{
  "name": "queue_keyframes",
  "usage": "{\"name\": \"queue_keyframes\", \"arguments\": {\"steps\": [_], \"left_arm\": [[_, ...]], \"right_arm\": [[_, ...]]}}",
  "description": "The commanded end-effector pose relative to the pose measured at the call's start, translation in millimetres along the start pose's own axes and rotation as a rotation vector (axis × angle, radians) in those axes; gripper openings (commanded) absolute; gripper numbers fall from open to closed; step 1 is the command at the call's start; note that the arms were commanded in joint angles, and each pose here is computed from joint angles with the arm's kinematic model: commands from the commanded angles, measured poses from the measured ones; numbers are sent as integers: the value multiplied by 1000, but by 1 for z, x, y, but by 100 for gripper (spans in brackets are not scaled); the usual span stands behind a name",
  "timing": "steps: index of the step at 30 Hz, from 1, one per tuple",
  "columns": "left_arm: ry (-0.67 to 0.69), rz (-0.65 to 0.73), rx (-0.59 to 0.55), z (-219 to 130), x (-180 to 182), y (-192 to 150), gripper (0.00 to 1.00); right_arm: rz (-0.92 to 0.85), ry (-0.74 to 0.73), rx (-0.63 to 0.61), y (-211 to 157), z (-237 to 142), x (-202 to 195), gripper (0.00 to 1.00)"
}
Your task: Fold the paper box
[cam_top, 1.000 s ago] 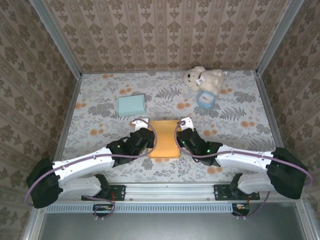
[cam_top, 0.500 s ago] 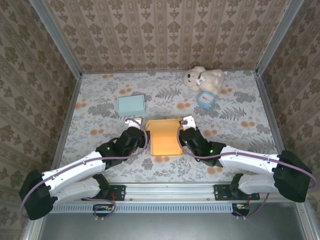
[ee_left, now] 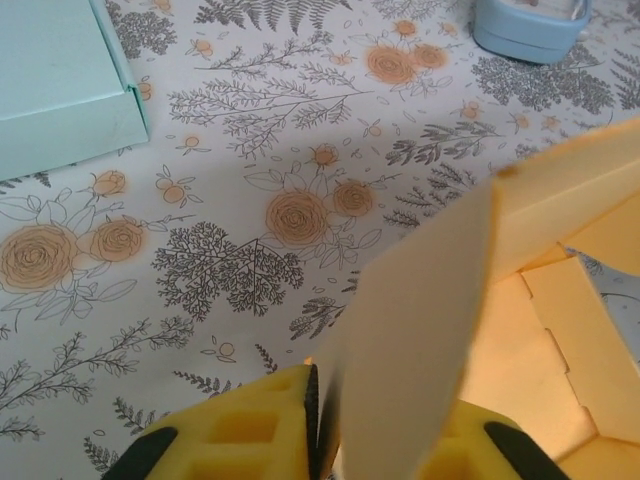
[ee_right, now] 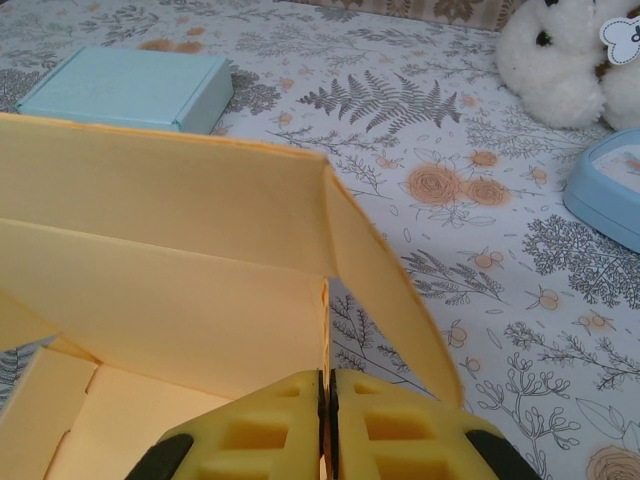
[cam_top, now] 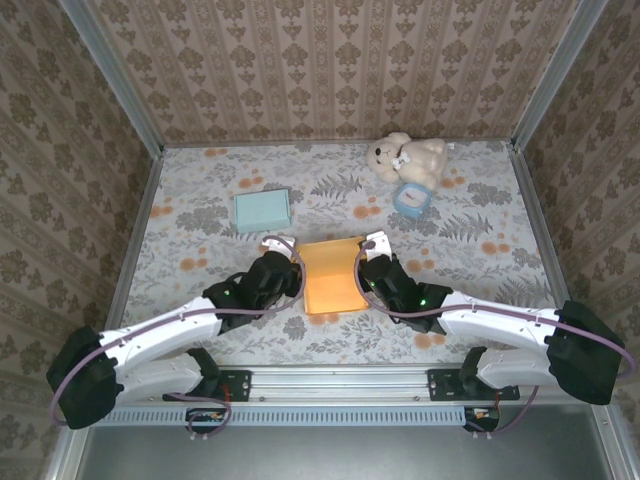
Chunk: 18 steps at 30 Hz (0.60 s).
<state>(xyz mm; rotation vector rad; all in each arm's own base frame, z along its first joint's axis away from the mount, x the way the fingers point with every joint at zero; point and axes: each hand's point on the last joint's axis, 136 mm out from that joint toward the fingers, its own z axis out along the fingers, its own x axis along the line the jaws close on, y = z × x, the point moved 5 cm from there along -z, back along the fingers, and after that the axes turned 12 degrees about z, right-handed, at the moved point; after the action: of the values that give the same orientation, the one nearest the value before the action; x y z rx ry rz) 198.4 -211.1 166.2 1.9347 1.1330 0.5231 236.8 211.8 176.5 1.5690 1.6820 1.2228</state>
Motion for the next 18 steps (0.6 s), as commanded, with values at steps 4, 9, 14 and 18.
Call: {"name": "queue_keyframes", "arguments": {"steps": [4,9,14,18], "left_arm": [[78,-76,-1,6,3,14,13],[96,-168,-28,21,0,16,10],[138,-172,-120,23,-1,39,9],[192,-131,-195,24,-1,63,9]], "right_arm": [[48,-3,-64,14,-3,2,11],[147,-11,-121,18,-1,2,12],[203,-59,-210,30,1,-2,12],[189,-84,-264,44,9,1,12]]}}
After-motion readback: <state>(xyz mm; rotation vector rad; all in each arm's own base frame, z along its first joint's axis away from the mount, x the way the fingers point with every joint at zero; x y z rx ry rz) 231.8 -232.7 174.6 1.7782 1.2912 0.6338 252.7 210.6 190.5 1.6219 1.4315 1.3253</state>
